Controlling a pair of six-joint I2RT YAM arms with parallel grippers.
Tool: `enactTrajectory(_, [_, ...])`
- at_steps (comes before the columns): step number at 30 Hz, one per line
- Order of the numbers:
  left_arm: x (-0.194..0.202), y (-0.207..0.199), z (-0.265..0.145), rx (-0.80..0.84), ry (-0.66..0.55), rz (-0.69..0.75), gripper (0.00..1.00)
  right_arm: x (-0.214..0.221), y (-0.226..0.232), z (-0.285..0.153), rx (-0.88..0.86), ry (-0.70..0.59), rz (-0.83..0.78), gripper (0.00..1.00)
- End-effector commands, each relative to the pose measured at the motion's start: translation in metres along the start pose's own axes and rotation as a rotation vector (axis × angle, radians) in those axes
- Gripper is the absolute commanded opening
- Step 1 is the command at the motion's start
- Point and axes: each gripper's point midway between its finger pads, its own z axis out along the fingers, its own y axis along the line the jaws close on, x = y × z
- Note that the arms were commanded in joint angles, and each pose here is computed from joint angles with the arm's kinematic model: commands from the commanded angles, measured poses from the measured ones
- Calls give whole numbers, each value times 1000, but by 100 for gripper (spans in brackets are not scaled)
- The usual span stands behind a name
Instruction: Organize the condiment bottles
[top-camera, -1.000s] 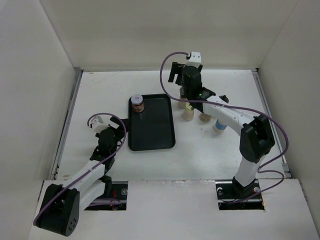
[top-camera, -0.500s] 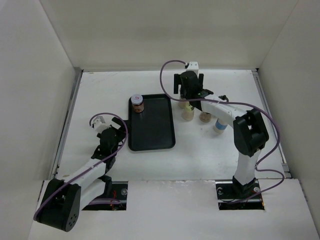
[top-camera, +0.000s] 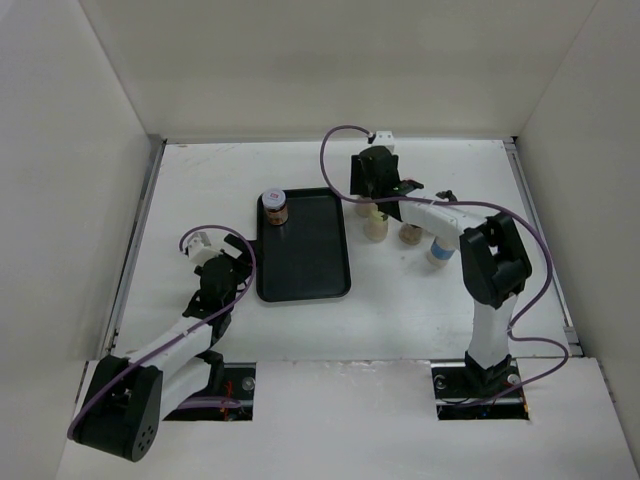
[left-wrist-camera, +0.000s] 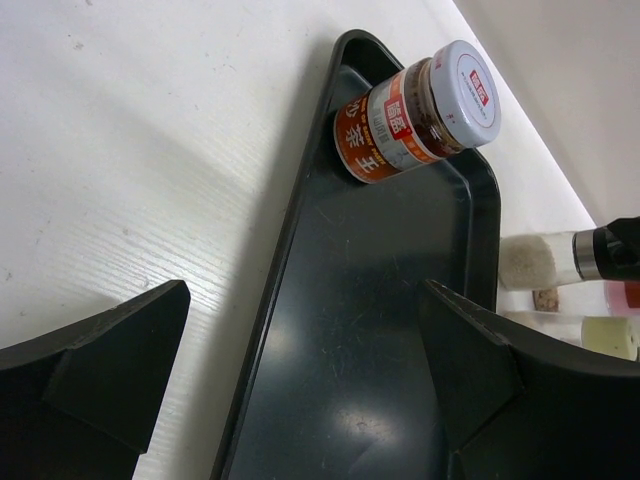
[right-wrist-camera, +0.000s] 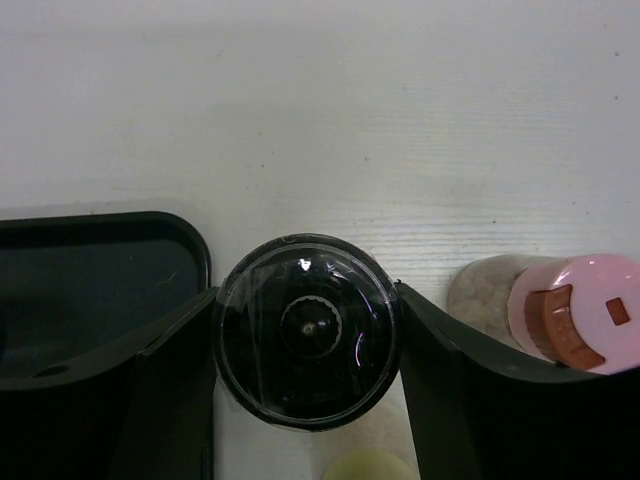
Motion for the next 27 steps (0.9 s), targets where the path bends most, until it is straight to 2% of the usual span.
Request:
enactTrajectory(1, [-15,-19,0,64,-50,-20,100,-33,2,-8,-5,-99,43,61])
enactTrajectory(5, [-11,-17,2,57,-33,-14,100,-68,-1,-25,1,-230,61,60])
enactTrajectory(13, [-14,-19,1,64,-40,-19,100,-107,53,-66,-116,-377,31,58])
enactTrajectory(22, [-15,-18,2,60,-46,-22,100,-90,148,-60,-297,-354,29,58])
enactTrajectory(27, [-13,-18,1,63,-37,-18,100,-77,176,-45,-344,-326,34,58])
